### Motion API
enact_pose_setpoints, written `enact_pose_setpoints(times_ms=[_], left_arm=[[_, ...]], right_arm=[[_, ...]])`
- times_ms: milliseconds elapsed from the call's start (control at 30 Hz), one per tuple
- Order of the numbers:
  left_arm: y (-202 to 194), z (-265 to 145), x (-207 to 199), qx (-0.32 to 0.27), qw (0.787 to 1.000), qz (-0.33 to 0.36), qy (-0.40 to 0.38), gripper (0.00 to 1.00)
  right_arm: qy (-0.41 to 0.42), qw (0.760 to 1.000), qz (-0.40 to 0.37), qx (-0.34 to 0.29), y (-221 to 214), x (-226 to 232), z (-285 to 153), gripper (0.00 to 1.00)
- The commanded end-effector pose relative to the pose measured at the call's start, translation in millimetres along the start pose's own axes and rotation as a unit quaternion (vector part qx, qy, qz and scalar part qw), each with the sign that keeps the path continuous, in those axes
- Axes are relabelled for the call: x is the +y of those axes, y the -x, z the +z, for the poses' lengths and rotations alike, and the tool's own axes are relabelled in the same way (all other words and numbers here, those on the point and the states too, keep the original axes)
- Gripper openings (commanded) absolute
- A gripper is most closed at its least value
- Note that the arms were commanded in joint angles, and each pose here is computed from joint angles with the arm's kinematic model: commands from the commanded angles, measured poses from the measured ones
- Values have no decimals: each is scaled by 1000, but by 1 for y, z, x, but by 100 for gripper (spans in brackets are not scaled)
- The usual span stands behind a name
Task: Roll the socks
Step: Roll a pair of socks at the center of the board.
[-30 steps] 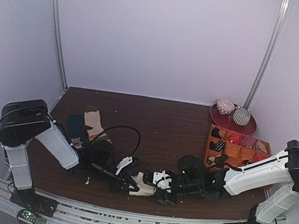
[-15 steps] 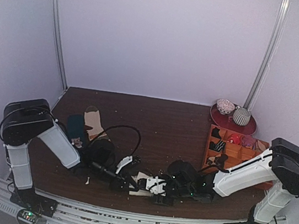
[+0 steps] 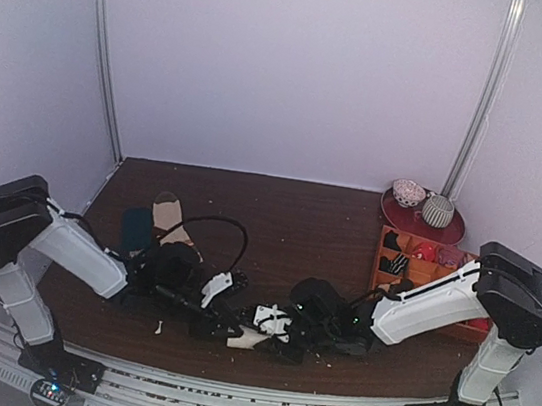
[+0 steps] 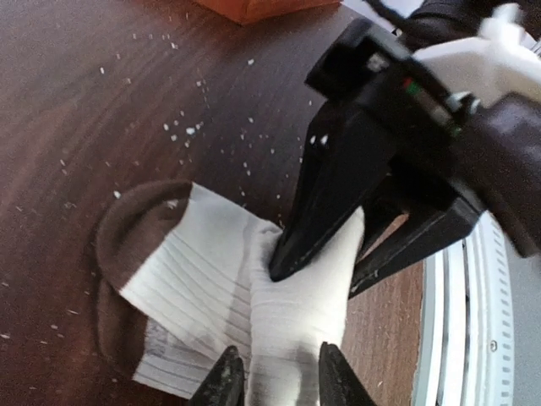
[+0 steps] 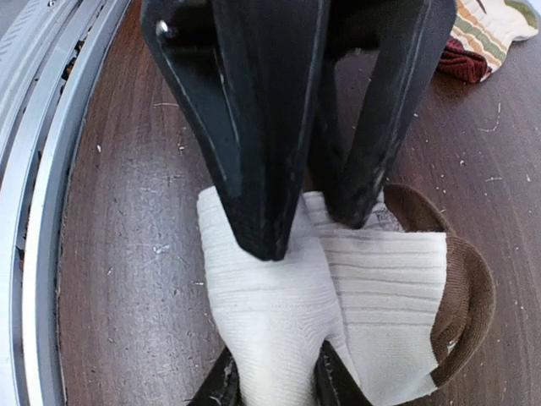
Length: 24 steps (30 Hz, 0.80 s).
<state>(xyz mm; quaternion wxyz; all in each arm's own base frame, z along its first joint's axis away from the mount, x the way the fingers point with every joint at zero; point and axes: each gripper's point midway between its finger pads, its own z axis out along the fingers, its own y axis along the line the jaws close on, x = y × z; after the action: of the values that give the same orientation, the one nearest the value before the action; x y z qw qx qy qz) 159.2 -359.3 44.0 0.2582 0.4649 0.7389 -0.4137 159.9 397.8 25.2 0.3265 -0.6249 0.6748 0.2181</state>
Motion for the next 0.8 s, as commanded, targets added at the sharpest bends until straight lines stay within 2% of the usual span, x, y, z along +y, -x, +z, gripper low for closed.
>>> enact_pose_setpoints(times_ms=[0, 200, 267, 433, 567, 667, 767], left_arm=[[36, -30, 1, -51, 992, 105, 58, 31], [47, -58, -17, -110, 972, 195, 64, 34], [40, -57, -20, -113, 971, 205, 56, 39], [24, -44, -27, -112, 973, 202, 25, 37], [17, -33, -30, -107, 974, 200, 6, 38], [12, -22, -29, -97, 974, 206, -2, 34], [8, -12, -23, -86, 974, 208, 4, 42]], right_arm=[[91, 979, 89, 161, -77, 30, -1, 23], [186, 939, 181, 225, -80, 42, -6, 24], [197, 925, 210, 247, -85, 39, -5, 24], [219, 897, 285, 258, -85, 31, -1, 23], [217, 888, 304, 270, -88, 27, 0, 24], [220, 882, 311, 278, -90, 27, 2, 23], [219, 882, 312, 276, -89, 26, 3, 23]])
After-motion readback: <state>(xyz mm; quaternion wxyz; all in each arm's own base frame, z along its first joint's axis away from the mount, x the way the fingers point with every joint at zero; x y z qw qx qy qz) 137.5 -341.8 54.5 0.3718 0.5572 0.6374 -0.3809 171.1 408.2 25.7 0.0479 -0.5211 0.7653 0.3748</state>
